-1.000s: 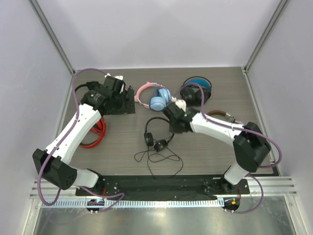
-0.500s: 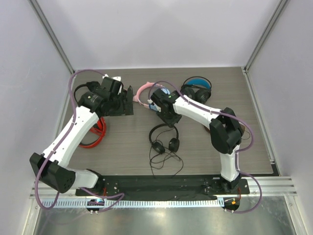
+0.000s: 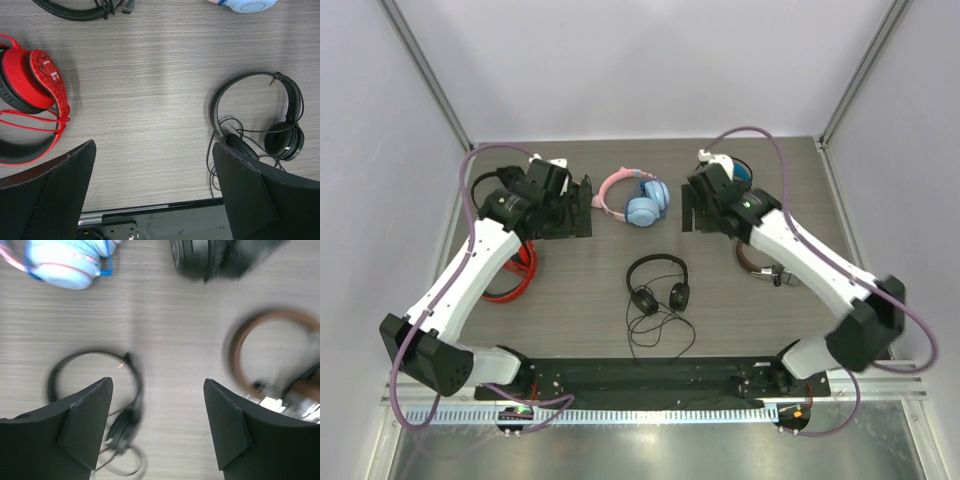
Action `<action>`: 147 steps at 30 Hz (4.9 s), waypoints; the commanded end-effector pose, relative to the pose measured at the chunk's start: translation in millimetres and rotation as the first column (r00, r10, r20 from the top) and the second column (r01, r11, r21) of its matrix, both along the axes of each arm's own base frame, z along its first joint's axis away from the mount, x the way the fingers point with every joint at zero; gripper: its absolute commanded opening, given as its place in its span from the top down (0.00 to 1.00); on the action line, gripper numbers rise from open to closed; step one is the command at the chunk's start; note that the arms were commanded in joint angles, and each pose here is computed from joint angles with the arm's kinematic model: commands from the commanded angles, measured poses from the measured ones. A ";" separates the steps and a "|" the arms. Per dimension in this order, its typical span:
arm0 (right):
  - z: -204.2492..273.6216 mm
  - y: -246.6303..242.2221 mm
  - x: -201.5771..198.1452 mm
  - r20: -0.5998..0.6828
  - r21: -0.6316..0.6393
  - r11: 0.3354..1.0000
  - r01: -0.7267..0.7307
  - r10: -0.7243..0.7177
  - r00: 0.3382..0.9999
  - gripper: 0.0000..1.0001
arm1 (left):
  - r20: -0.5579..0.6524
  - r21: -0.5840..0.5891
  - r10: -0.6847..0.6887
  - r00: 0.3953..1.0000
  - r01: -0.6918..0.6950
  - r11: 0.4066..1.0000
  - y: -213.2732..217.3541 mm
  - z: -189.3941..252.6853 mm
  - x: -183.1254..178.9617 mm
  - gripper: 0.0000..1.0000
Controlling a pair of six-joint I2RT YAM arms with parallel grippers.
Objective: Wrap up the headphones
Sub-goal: Grab headphones with the right arm
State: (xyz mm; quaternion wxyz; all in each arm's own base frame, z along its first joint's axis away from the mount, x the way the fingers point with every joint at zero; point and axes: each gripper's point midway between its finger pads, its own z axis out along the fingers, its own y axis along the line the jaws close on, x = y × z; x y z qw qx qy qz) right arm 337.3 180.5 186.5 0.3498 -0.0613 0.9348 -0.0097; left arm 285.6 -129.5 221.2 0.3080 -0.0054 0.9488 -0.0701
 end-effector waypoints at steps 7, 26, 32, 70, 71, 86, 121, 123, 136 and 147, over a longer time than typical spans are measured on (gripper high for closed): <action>-36.0 35.9 -88.0 -0.011 0.269 0.937 0.222 -0.228 0.974 0.18 | -0.020 -0.027 -0.017 1.000 0.016 1.000 -12.2 -10.6 9.4 0.00; -134.0 60.6 -103.2 -0.137 0.104 0.958 0.266 -0.251 0.958 0.40 | -0.039 -0.014 -0.010 0.999 0.010 1.000 -9.2 -17.4 5.4 0.00; -145.0 51.0 -116.2 -0.168 0.110 0.943 0.313 -0.292 0.941 0.35 | -0.041 -0.018 -0.013 0.999 0.013 1.000 -10.8 -18.8 5.5 0.00; 50.9 46.7 -103.0 0.395 0.225 0.928 -0.298 0.193 0.898 0.99 | 0.107 -0.251 -0.078 0.991 0.103 0.963 -32.9 69.5 6.0 0.00; 53.9 46.4 -102.3 0.403 0.229 0.927 -0.296 0.187 0.896 0.99 | 0.132 -0.287 -0.085 0.988 0.121 0.950 -39.4 75.7 8.6 0.00; 70.7 81.1 -90.8 0.410 0.310 0.895 -0.321 0.178 0.894 0.99 | 0.143 -0.302 -0.272 0.952 0.303 0.904 -95.8 35.9 -27.4 0.12; 118.3 149.8 -113.4 0.291 0.780 0.468 -0.417 0.319 0.902 0.99 | 0.303 -0.158 -0.181 0.935 0.237 0.959 -64.7 1.2 -4.9 0.25; 120.1 153.0 -114.1 0.294 0.796 0.437 -0.418 0.325 0.899 0.99 | 0.307 -0.160 -0.189 0.933 0.246 0.956 -66.1 1.2 -4.9 0.24; 85.3 125.9 -97.5 0.199 0.663 0.659 -0.355 0.302 0.932 0.99 | 0.332 -0.122 -0.180 0.926 0.231 0.965 -57.1 6.3 -3.4 0.23; 3.4 151.7 -131.0 -0.048 0.711 0.624 -0.324 0.503 0.863 0.99 | 0.324 -0.024 -0.169 0.931 0.187 0.982 -34.1 20.0 -6.3 0.14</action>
